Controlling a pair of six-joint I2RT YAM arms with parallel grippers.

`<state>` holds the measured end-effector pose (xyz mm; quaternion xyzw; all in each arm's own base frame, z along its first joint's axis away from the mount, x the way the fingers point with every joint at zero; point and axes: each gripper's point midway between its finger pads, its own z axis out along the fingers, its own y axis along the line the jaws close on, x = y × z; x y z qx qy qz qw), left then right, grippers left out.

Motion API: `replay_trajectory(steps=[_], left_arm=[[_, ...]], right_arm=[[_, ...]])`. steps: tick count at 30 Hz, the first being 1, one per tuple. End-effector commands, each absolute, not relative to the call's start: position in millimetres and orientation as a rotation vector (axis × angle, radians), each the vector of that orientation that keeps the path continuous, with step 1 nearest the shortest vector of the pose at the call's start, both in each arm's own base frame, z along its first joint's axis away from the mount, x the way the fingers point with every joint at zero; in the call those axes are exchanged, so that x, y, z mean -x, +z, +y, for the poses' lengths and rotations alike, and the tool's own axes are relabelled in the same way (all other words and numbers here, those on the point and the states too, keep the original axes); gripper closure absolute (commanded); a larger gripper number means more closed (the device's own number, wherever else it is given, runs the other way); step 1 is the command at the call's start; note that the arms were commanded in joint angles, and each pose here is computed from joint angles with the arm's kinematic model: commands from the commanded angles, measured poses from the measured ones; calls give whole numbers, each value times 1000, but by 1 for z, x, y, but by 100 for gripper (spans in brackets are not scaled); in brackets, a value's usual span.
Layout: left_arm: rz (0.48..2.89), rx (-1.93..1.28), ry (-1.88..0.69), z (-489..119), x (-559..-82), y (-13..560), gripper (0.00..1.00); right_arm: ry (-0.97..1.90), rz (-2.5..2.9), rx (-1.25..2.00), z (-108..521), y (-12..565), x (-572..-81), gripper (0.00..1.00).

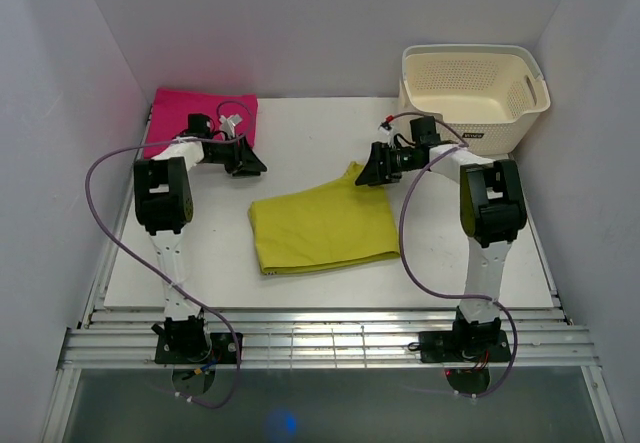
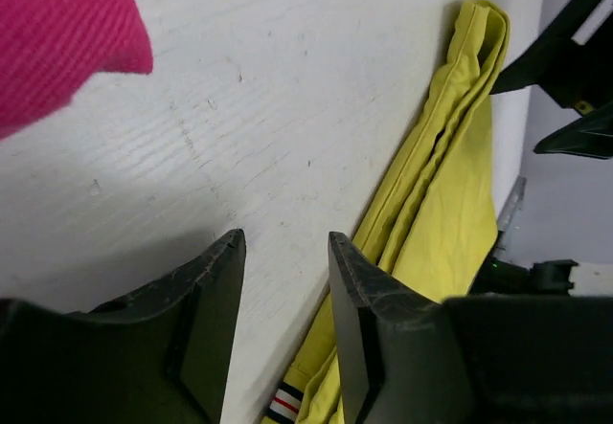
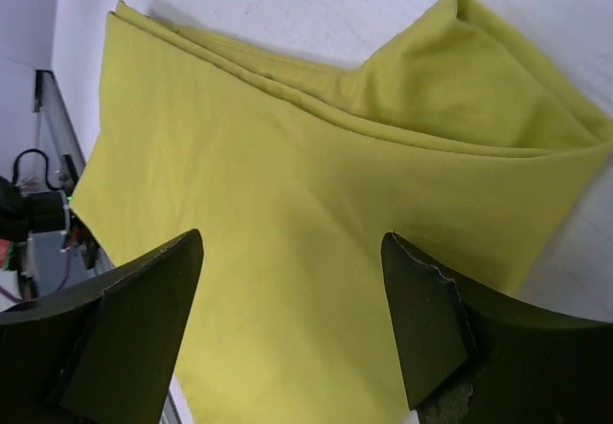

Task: Fold and stack the trousers
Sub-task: Neatly place the folded trousers to the corner

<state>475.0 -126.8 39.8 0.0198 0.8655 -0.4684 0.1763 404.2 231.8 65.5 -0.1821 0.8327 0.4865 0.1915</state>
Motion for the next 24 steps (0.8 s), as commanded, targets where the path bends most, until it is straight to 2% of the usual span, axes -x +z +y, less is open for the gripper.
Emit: replay_trajectory(steps=[1,2,3,5,6,9,11,13,14,16,19,21,24], left_arm=[[2380,-218,-1098,-107,-487,95,49],[2361,-201,-1070,-100,-486,106,46],[2280,-227,-1028,-95,-485,141,42],[2269,-144,-1029,-77,-464,148,38],[2201,-126,-1009,-71,-457,181,36],[2178,-36,-983,-44,-427,194,3],[2134,-53,-838,-24,-412,222,2],[2104,-51,-680,-9,-398,247,2],[2103,14,-584,9,-395,251,2],[2113,93,-532,20,-381,251,2],[2136,230,-578,28,-356,245,2],[2177,280,-725,15,-339,231,2],[2189,366,-804,9,-327,220,2]], right_arm=[[1110,2179,647,228,139,-428,20],[1059,2095,759,242,165,-417,20],[1014,2086,798,247,168,-410,20],[974,2007,954,282,190,-376,19],[899,1996,1021,289,188,-367,19],[783,1916,1249,328,183,-318,19],[751,1864,1394,355,172,-280,18],[651,1838,1477,364,160,-267,18],[643,1810,1552,379,152,-246,18],[566,1790,1618,386,142,-237,17],[522,1744,1724,410,126,-207,16],[485,1747,1759,418,114,-200,16],[432,1739,1822,425,92,-188,15]])
